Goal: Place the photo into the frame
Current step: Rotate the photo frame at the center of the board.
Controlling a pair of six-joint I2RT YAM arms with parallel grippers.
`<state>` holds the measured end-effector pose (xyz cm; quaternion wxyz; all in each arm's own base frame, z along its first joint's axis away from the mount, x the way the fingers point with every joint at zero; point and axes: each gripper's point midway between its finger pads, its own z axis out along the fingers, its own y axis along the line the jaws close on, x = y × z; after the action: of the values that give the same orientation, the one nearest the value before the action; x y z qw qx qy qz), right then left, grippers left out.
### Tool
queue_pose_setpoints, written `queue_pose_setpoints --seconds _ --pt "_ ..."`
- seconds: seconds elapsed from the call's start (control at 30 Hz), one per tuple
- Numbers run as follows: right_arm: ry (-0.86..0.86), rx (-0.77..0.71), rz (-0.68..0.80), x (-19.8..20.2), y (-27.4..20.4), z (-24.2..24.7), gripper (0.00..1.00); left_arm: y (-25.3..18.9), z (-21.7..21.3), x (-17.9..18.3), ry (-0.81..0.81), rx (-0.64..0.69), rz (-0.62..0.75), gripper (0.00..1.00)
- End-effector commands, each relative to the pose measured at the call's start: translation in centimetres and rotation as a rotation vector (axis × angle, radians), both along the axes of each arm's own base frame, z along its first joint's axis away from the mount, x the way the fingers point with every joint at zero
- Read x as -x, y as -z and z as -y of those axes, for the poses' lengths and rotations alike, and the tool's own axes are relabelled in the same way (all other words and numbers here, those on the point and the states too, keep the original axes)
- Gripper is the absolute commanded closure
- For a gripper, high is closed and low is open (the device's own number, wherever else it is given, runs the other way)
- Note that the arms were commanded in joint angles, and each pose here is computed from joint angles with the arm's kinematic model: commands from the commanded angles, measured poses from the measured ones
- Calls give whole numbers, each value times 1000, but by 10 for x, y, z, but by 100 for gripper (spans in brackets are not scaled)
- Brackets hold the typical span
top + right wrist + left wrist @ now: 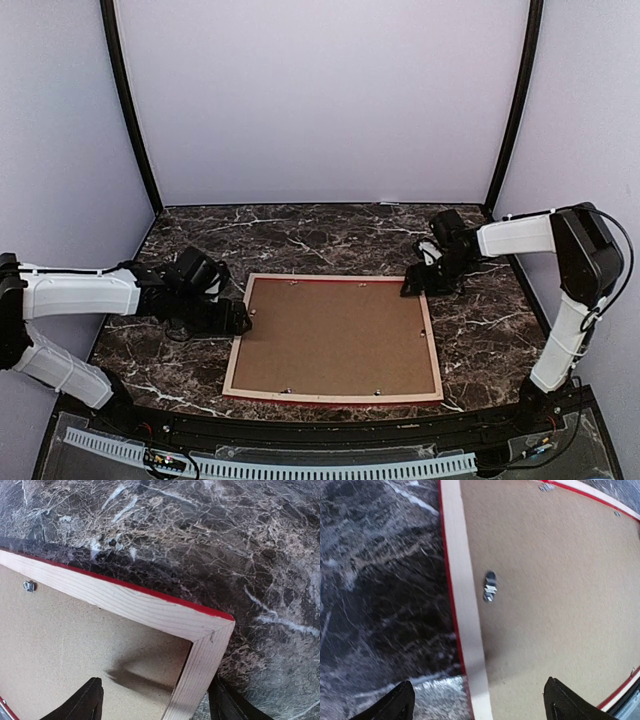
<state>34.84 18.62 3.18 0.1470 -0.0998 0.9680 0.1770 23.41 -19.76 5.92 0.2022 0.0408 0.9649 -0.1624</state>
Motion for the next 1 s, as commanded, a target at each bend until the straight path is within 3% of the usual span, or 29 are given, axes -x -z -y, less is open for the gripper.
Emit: queue_pose_setpoints --seconds 0.0,0.4,0.63,0.87,0.97 --pt "3 -14 19 7 -9 2 26 -4 -13 -32 39 -65 41 8" --pt "17 -73 -14 27 1 0 30 6 10 -81 130 -105 19 20" --pt "11 -71 -29 30 6 0 31 24 13 -80 159 -124 -35 36" --pt "11 -70 -34 29 9 0 32 34 10 -74 158 -132 -66 40" --pt "11 -72 -38 30 10 -1 32 38 8 -73 151 -144 -77 46"
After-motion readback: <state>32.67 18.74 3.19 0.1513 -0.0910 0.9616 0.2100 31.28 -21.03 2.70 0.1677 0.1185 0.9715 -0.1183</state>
